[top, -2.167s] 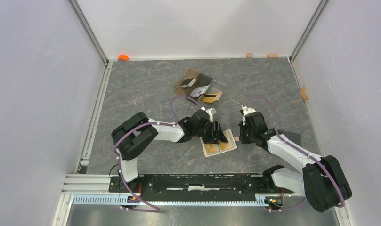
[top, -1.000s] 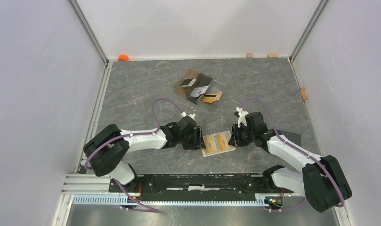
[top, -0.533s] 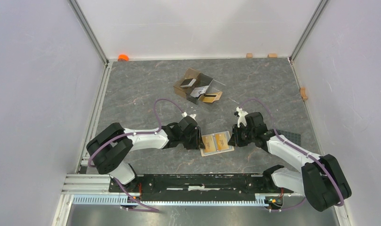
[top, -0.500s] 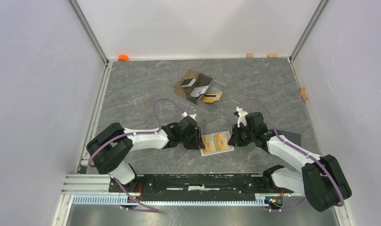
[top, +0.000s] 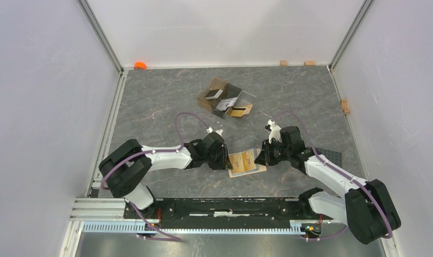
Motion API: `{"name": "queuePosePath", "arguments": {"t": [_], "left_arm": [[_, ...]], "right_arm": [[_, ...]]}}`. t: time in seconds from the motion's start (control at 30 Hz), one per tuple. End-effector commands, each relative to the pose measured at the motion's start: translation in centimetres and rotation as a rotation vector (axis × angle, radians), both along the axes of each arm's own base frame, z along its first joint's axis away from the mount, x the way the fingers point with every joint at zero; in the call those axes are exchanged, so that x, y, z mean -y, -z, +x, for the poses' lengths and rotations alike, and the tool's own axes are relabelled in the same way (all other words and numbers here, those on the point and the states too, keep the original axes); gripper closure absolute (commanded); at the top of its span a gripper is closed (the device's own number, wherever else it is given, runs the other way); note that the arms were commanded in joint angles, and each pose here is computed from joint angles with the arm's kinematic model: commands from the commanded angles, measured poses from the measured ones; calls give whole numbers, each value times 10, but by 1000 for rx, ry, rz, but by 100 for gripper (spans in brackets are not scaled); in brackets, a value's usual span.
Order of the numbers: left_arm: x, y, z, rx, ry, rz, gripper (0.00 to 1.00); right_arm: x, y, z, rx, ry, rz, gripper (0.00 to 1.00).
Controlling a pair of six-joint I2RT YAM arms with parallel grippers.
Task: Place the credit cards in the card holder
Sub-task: Insert the credit card into the card holder.
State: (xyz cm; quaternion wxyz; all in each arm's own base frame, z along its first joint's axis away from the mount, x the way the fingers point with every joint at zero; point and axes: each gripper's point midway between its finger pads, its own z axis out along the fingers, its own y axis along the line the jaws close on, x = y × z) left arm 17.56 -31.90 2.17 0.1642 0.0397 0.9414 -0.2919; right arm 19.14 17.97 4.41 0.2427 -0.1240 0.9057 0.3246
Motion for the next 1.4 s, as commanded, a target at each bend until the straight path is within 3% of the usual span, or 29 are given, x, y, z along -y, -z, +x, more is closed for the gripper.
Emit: {"name": "queuePosePath", "arguments": {"t": [0.0, 0.5, 1.1, 1.27, 1.37], "left_arm": [[5, -1, 5, 25, 16, -8, 66], [0, -9, 7, 41, 2, -24, 68], [-26, -31, 15, 100, -51, -24, 63], [-35, -34, 17, 107, -68, -18, 61], [-38, -37, 18, 112, -72, -20, 59]], "right_arm": [[-18, -25, 6, 69, -55, 104, 82], [-46, -34, 0, 85, -127, 147, 71], [-69, -40, -5, 87, -179, 164, 52], [-62, -33, 2, 99, -133, 103, 50], [-41, -23, 12, 105, -51, -27, 48]]}}
